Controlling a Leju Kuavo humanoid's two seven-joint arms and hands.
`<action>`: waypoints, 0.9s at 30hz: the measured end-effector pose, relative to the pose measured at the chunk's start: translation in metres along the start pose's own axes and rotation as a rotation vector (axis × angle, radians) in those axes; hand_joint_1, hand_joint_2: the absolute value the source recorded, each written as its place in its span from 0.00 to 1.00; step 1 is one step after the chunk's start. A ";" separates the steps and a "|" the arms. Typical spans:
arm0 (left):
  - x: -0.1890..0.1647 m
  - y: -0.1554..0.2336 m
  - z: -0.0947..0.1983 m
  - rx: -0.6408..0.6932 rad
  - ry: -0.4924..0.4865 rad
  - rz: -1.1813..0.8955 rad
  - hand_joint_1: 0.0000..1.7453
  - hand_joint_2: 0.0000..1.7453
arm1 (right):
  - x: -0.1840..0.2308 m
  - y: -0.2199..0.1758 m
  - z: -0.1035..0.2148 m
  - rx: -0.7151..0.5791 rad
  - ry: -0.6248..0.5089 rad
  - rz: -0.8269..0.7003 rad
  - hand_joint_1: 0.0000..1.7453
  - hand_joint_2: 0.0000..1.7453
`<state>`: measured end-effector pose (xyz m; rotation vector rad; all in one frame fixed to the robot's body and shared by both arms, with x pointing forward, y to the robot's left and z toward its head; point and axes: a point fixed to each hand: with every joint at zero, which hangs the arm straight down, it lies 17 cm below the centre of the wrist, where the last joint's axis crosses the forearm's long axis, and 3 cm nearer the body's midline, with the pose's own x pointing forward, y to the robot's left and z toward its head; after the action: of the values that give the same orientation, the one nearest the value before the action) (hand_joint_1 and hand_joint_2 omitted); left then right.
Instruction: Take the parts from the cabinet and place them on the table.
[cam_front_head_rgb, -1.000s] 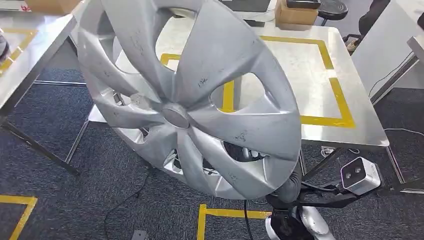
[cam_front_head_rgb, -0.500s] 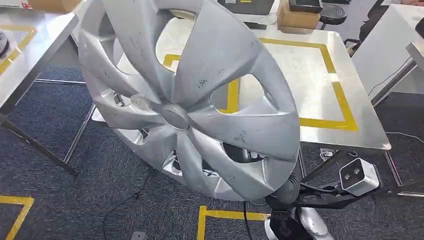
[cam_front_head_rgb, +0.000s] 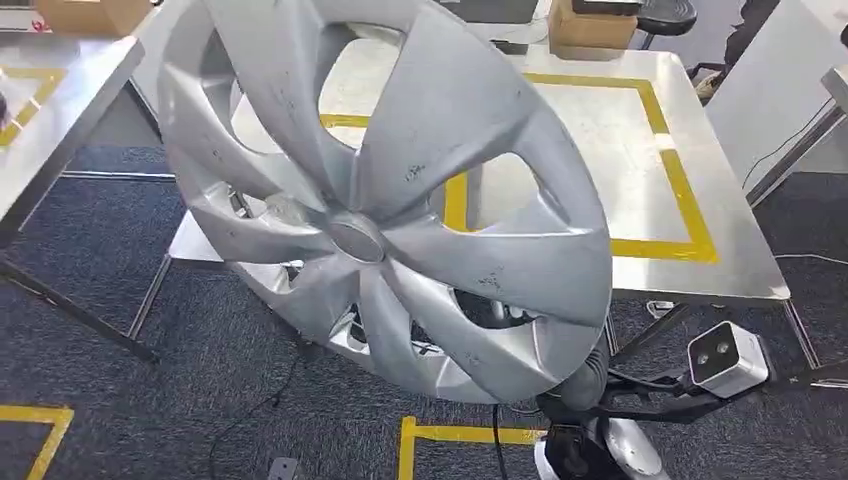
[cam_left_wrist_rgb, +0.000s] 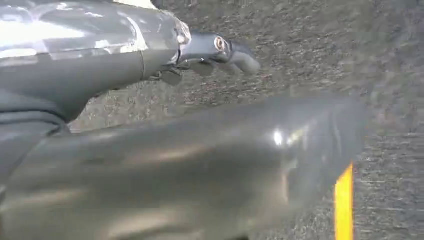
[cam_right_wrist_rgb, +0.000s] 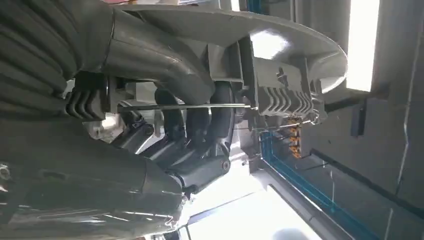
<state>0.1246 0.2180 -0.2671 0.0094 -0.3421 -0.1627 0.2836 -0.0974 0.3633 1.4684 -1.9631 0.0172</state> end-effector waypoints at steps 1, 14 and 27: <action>0.000 0.001 0.000 0.001 0.000 0.000 0.00 0.00 | 0.000 0.000 -0.001 0.001 -0.002 0.000 1.00 1.00; -0.007 0.001 0.001 0.001 0.013 -0.003 0.00 0.00 | 0.000 -0.001 0.000 -0.003 -0.004 0.000 1.00 1.00; 0.000 -0.004 0.000 -0.007 0.000 0.000 0.00 0.00 | 0.000 -0.001 0.002 -0.005 -0.007 -0.002 1.00 1.00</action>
<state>0.1240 0.2144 -0.2668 0.0021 -0.3420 -0.1637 0.2839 -0.0988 0.3617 1.4692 -1.9658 0.0066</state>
